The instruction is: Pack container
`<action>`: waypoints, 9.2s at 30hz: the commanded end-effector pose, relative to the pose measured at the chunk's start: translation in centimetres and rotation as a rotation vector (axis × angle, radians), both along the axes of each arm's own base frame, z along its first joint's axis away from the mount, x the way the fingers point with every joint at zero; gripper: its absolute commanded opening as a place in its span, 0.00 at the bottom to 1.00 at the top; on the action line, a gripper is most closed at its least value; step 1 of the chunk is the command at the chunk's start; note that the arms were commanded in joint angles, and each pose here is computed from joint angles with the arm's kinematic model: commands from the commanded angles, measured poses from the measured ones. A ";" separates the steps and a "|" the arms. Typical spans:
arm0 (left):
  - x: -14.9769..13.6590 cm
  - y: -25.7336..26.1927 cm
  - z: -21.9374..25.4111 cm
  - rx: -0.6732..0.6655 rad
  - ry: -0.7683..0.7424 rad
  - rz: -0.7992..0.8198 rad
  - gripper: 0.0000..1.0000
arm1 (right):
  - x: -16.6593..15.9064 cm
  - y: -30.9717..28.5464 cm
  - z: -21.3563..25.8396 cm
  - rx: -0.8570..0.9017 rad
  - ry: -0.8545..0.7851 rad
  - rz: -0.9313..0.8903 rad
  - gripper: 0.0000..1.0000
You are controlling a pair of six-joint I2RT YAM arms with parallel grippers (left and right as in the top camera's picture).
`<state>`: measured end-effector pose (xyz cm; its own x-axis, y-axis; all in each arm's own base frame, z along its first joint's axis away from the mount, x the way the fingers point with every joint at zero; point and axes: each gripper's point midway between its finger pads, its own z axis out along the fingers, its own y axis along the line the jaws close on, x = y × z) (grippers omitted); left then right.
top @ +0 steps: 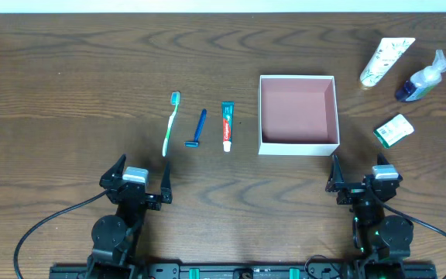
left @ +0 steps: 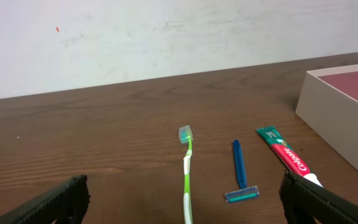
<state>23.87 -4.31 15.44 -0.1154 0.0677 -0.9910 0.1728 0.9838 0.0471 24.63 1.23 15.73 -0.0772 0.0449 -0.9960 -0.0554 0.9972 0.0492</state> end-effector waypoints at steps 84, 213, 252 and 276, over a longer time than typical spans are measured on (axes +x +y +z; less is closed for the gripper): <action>0.1 0.2 -1.8 0.024 0.034 0.005 0.98 | 23.6 -2.8 21.1 0.530 0.559 -0.096 0.99; 0.1 0.2 -1.8 0.024 0.034 0.005 0.98 | 26.9 -9.6 11.5 1.043 0.736 -0.470 0.01; 0.1 0.2 -1.8 0.024 0.034 0.005 0.98 | 16.1 11.4 13.0 0.173 1.014 0.046 0.01; 0.1 0.2 -1.8 0.024 0.034 0.004 0.98 | 20.2 14.6 2.3 0.182 1.222 0.065 0.02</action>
<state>23.89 -4.31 15.47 -0.1124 0.0675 -0.9914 0.1727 0.9838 0.0474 44.75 14.79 18.09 -0.9575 0.1424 -0.2509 0.0872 0.9719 0.2187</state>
